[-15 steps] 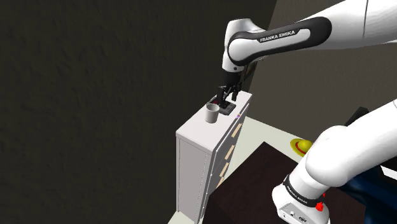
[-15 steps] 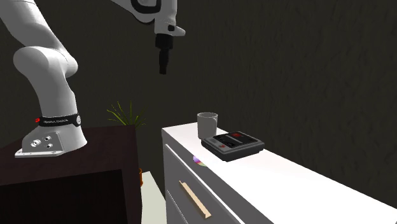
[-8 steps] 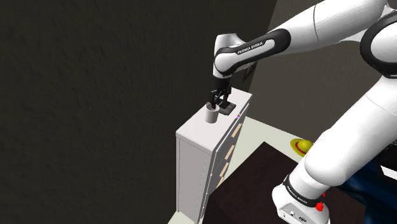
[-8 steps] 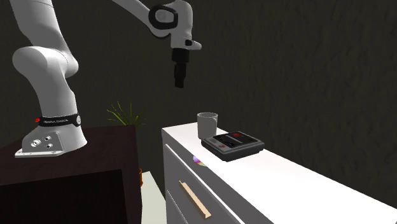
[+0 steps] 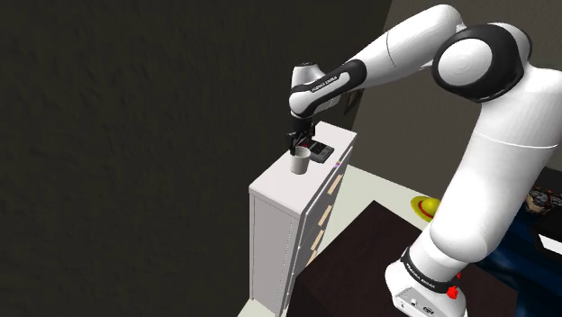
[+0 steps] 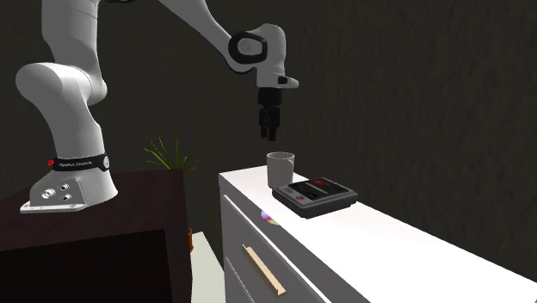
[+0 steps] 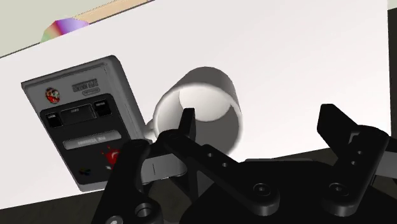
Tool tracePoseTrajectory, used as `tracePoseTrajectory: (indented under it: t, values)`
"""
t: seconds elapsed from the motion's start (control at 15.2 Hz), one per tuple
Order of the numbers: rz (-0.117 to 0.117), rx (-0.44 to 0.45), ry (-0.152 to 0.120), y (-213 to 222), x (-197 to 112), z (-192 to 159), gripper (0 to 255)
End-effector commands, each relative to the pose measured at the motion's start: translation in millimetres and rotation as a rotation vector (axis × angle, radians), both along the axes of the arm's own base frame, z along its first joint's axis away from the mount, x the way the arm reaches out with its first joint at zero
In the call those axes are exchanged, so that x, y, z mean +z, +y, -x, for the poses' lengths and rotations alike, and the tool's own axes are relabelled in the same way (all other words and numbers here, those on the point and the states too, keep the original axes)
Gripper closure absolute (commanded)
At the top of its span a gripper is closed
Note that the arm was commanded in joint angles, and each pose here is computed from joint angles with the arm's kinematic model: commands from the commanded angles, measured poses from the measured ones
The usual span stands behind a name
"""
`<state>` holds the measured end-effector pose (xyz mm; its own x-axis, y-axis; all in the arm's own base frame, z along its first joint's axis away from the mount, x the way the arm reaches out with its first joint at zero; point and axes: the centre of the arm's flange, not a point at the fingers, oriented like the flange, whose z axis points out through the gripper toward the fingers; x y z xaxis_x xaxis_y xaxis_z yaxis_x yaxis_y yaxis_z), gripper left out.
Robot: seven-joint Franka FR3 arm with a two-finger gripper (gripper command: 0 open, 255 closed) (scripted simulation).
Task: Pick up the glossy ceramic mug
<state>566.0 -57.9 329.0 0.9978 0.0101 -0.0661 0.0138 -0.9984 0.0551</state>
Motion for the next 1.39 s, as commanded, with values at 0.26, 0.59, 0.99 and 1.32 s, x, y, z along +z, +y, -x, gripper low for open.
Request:
tracePoseTrajectory:
  t: [0.26, 0.59, 0.99, 1.32]
  values:
    - [0.013, 0.001, -0.009, -8.1, -34.4, -27.6, 0]
    - [0.013, 0.001, -0.009, -8.1, -63.9, -27.6, 0]
    - [0.013, 0.001, -0.009, -7.9, -64.0, -27.6, 255]
    - [0.013, 0.001, -0.009, -7.9, -63.9, -27.6, 255]
